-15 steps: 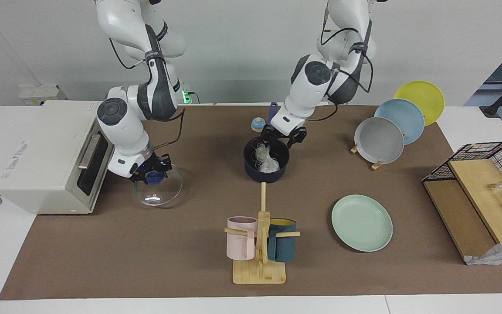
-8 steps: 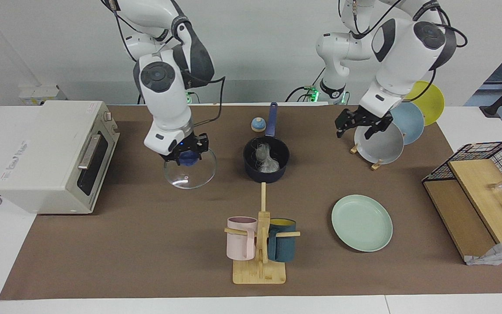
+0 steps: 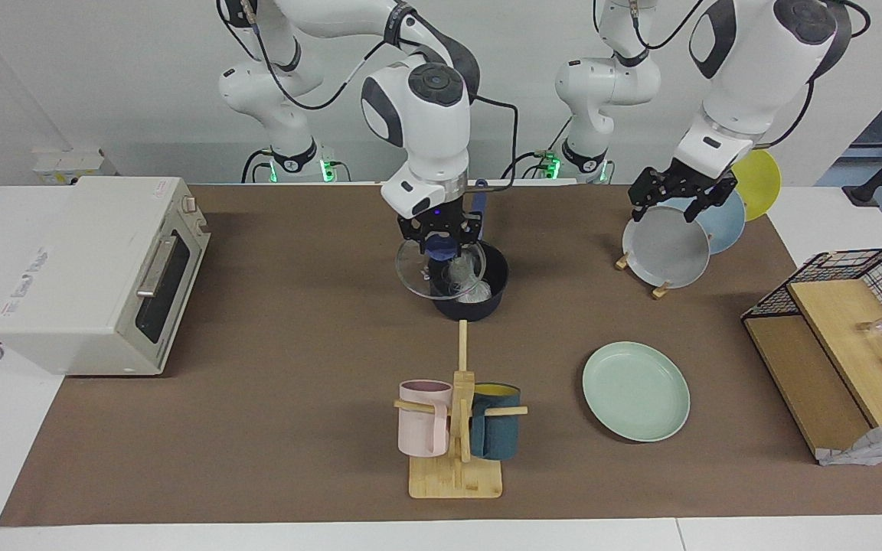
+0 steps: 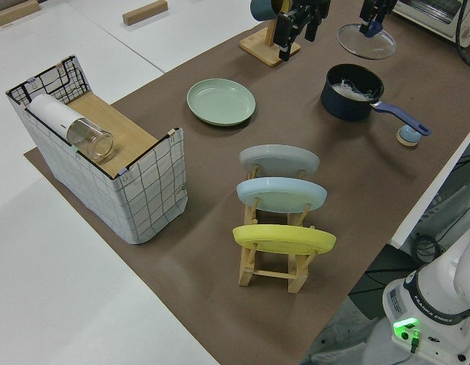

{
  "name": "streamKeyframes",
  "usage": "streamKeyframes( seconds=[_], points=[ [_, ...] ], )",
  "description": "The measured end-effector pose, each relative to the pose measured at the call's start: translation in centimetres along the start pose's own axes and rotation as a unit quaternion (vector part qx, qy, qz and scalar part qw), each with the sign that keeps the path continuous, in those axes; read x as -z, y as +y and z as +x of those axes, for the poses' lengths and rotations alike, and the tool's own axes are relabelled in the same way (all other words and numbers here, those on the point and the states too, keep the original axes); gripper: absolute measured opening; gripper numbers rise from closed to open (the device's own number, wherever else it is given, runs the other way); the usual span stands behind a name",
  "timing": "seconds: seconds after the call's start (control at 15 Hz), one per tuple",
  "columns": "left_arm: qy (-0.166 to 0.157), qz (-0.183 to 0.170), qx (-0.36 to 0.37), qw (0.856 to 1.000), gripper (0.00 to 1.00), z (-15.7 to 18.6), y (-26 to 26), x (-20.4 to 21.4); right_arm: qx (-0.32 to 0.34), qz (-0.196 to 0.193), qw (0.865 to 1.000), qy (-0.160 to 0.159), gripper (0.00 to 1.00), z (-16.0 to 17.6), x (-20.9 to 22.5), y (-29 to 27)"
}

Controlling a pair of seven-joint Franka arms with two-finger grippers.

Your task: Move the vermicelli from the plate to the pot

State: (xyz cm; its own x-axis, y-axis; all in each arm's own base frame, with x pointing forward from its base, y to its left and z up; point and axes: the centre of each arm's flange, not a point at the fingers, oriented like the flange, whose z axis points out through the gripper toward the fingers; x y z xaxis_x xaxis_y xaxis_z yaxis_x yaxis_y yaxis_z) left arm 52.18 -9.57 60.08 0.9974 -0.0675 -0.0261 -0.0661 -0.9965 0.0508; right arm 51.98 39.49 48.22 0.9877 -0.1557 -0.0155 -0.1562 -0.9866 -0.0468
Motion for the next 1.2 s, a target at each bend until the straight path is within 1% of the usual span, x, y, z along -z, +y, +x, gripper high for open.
streamKeyframes(
  seconds=[0.13,0.27,0.53,0.87,1.2],
  points=[
    [-0.003,0.007,0.000,1.000,1.00,-0.3,-0.2,1.0,0.004,0.002,1.000,0.000,0.67,-1.1,-1.4,-1.1],
    [-0.010,0.009,0.001,1.000,1.00,-0.4,-0.3,1.0,0.005,0.002,1.000,-0.001,0.67,-1.4,-2.3,-1.2],
    [-0.017,0.010,0.001,1.000,1.00,-0.5,-0.4,0.8,0.023,-0.003,1.000,-0.006,0.67,-3.8,-4.5,-3.4],
    [-0.023,0.010,0.002,1.000,1.00,-0.5,-0.4,1.0,0.021,0.001,1.000,-0.002,0.67,-3.6,-6.6,-3.3],
    [-0.029,0.010,0.002,1.000,1.00,0.2,-0.4,1.1,0.020,-0.003,1.000,-0.003,0.67,-3.4,-7.3,-2.8]
  ],
)
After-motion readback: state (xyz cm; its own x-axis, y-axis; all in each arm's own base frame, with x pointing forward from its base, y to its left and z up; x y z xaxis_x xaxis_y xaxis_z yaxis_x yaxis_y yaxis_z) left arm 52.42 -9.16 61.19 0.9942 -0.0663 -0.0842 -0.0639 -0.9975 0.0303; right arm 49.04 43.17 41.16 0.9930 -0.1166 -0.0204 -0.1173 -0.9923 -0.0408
